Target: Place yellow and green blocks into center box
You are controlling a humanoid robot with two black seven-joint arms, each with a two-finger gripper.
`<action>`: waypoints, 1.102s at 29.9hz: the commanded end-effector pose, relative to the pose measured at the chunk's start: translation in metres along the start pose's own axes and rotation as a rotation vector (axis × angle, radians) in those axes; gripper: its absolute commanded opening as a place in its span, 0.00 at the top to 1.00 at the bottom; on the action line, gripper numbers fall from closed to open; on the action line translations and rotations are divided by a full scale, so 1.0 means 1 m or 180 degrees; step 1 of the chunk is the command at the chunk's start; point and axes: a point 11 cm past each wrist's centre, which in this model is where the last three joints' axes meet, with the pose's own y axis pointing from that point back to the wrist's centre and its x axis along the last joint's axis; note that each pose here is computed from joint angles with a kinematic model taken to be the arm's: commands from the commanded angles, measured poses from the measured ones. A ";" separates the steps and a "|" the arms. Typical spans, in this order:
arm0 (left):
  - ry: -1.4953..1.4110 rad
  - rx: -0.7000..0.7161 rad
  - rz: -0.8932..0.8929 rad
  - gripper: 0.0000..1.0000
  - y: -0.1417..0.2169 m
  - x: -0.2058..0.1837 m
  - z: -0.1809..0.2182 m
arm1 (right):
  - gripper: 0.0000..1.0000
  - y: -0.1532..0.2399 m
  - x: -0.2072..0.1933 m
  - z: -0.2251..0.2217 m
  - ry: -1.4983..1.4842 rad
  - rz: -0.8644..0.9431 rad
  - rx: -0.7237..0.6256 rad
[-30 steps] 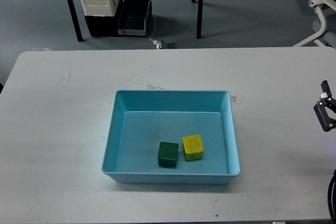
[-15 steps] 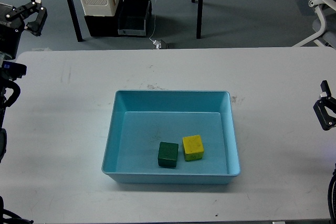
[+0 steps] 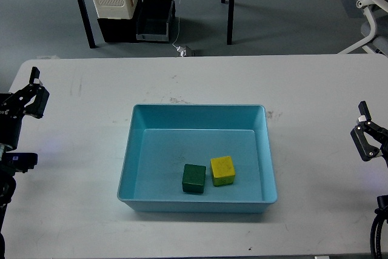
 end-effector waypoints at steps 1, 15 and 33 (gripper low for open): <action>0.0207 -0.0250 -0.0009 0.00 0.032 0.000 -0.005 | 0.00 0.002 -0.001 -0.001 0.0010 -0.0032 0.0040; 0.0254 -0.0414 0.0372 0.00 0.099 0.014 -0.006 | 0.00 0.008 0.005 0.033 0.0009 -0.0044 -0.0279; 0.0371 -0.0279 0.0356 0.00 0.107 0.007 -0.027 | 0.00 0.009 0.003 0.078 -0.0193 -0.0060 -0.0589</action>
